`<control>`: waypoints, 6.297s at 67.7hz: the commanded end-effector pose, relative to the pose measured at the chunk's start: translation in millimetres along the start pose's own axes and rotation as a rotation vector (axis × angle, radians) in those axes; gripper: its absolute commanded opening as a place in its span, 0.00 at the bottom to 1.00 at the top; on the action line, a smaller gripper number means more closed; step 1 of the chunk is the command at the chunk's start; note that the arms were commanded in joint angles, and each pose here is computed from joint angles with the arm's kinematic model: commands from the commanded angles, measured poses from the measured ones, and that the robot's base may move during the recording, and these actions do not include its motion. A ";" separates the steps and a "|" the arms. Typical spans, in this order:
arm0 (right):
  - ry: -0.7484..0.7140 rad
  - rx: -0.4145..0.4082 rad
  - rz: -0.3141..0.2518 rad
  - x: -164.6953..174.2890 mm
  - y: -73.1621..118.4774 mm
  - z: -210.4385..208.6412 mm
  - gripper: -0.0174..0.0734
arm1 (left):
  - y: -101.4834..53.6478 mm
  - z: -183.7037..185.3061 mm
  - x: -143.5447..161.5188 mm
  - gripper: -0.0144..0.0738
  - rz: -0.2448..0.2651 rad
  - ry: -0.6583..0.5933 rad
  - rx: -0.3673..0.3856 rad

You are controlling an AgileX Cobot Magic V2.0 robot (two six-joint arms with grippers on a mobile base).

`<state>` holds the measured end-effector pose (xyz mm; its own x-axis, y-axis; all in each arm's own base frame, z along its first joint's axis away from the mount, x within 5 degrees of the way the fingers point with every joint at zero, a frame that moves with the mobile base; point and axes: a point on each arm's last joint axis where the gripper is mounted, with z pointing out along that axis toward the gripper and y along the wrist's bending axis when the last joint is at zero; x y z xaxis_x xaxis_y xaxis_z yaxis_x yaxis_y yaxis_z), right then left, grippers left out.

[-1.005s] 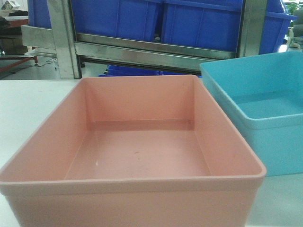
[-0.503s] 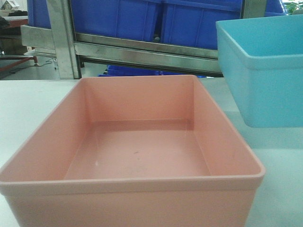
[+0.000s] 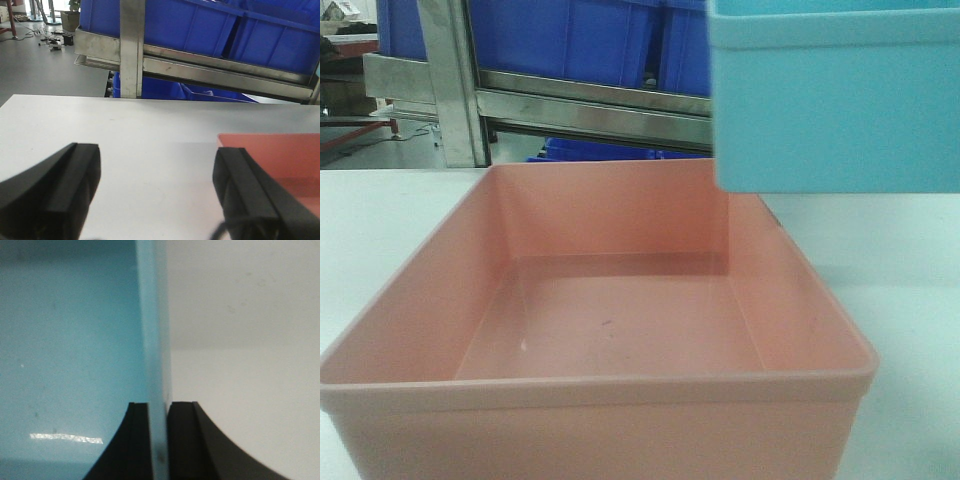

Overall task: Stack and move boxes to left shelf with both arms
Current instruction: 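Grip the light-blue box with the right gripper and lift it over the pink box, then lower the light-blue box into the pink box and open the right gripper, then raise the right gripper and bring the left gripper over the stack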

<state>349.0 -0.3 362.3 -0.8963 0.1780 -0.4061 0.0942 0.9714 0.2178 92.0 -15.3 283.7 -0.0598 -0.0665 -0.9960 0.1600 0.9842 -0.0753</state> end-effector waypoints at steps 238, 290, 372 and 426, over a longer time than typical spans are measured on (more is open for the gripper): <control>0.107 -0.215 -0.059 94.2 154.0 47.2 0.25 | 0.3 -0.6 -16.4 0.60 0.002 -0.104 -0.009; 0.121 -0.132 -0.106 99.3 145.2 68.9 0.73 | 0.3 -0.6 -16.3 0.60 0.002 -0.104 -0.009; 0.090 -0.063 -0.169 98.3 137.1 58.6 0.81 | 0.6 -0.9 -19.2 0.60 -0.016 -0.136 -0.011; 0.090 -0.063 -0.169 98.3 137.1 58.6 0.81 | -25.4 63.8 -86.2 0.60 -0.176 0.479 0.150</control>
<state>302.3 161.9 276.3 -0.9599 -0.0002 -0.2803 -0.0558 0.9802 0.1902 143.5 -40.0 349.8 -0.5546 -0.0679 -0.8293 0.2294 0.9455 -0.2309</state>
